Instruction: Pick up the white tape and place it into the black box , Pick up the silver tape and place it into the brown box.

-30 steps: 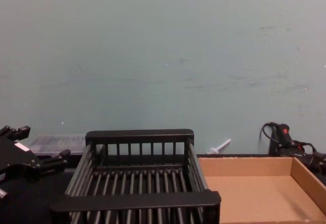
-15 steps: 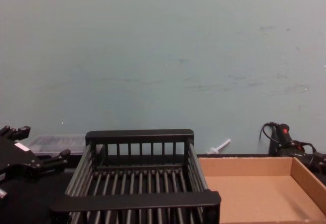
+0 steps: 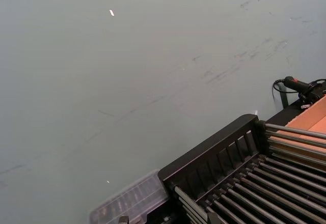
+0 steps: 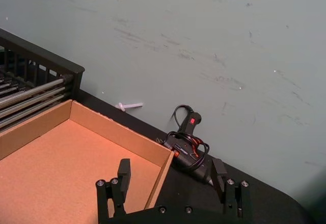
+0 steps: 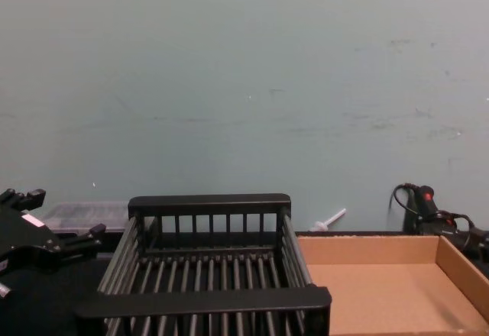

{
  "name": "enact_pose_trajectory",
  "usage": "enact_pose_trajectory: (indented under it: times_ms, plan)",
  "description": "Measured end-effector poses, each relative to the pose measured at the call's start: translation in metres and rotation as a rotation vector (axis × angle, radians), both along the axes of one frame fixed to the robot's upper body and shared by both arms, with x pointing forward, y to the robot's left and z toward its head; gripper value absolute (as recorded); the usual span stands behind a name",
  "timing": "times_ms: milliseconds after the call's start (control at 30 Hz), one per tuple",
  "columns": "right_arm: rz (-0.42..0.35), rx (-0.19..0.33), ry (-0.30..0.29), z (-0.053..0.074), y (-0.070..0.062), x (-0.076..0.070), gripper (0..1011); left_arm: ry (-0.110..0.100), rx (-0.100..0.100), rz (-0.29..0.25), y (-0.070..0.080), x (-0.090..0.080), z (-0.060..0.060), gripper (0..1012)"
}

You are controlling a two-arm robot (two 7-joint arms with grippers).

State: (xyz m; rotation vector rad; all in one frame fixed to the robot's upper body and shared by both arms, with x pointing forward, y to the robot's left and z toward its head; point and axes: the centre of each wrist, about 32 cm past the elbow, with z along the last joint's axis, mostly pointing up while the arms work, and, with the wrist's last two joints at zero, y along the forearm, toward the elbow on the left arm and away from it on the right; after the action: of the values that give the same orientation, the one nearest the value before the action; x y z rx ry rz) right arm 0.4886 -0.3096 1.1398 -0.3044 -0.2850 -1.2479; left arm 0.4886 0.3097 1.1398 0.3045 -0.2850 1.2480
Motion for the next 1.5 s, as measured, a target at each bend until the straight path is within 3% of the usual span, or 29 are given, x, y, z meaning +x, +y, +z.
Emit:
enact_pose_trajectory:
  times_ms: [1200,1500]
  plan:
    - [0.000,0.000,0.000,0.0001,0.0000,0.0000,1002,0.000,0.000,0.000,0.0000,0.0000,0.0000,1001]
    - [0.013,0.022,0.003,0.0007,-0.0006,-0.0040,1002,0.000,0.000,0.000,0.0000,0.0000,0.0000,1001]
